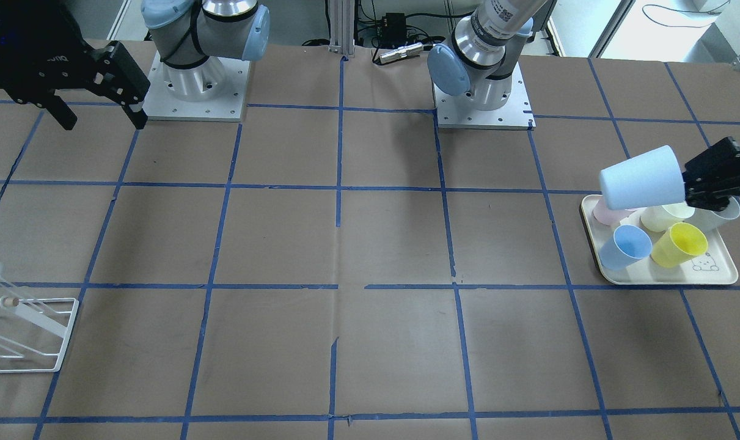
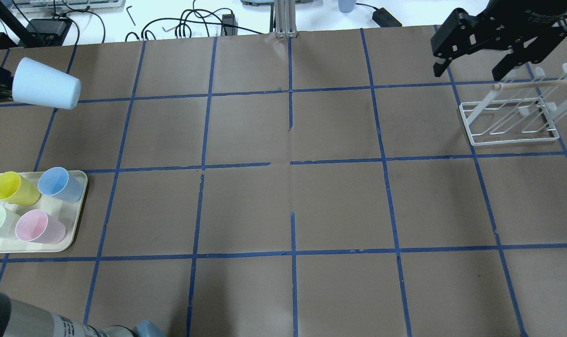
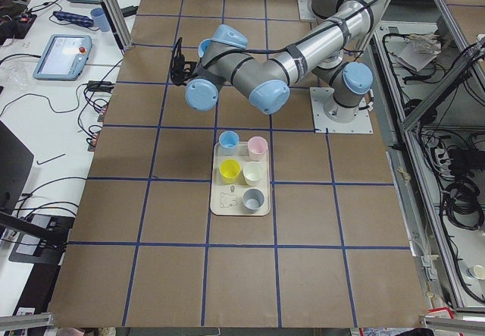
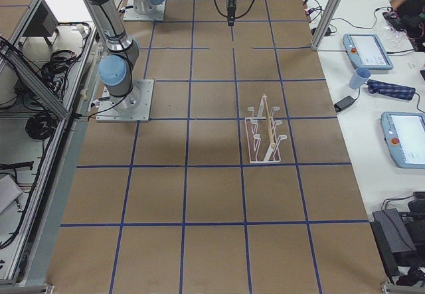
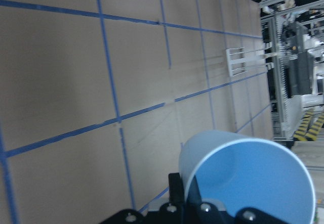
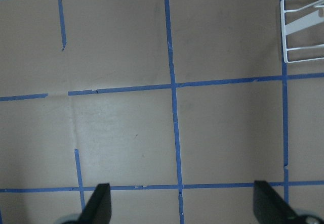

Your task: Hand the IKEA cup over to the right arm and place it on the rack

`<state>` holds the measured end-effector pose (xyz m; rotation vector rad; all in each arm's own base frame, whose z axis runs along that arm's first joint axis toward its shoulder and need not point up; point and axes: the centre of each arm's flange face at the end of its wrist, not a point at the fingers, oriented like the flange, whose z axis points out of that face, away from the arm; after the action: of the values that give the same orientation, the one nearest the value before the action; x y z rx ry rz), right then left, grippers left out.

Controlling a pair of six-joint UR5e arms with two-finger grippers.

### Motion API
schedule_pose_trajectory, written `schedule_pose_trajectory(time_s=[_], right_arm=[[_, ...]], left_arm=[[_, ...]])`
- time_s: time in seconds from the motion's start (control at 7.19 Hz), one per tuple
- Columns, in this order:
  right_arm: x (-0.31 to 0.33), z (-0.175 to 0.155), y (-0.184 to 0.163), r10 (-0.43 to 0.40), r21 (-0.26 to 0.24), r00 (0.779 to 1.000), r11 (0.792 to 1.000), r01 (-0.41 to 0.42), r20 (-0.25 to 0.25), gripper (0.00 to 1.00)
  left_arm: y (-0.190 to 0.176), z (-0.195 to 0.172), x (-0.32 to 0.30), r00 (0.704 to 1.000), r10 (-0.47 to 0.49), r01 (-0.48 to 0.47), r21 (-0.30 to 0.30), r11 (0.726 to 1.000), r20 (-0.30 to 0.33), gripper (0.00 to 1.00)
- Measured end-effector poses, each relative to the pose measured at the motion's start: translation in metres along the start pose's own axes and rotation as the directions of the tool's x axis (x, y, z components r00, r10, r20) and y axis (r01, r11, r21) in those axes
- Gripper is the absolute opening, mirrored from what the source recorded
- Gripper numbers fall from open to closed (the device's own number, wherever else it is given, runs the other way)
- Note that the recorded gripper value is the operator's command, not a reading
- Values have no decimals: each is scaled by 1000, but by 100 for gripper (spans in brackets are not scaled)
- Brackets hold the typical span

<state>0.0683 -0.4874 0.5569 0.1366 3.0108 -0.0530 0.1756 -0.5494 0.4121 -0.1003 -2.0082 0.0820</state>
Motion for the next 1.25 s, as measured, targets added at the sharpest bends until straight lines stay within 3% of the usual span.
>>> schedule_pose_trajectory(time_s=[0.42,0.7,0.83,0.97,1.25], right_arm=[[52,-6,3,136,-63,983,990,-129,125,100],[76,-5,6,212,-128,942,975,-184,262,100],[89,-3,10,256,-175,902,963,-206,347,100],[100,-1,14,304,-224,849,948,-225,432,100],[104,5,23,400,-331,725,911,-247,561,100]], left_arm=[[12,157,22,966,-106,110,4,994,-237,0],[23,251,51,935,-105,129,49,990,-340,0],[25,298,71,921,-75,117,88,989,-382,0],[26,343,91,906,-43,107,130,986,-422,0],[41,408,124,877,-3,107,189,976,-481,0]])
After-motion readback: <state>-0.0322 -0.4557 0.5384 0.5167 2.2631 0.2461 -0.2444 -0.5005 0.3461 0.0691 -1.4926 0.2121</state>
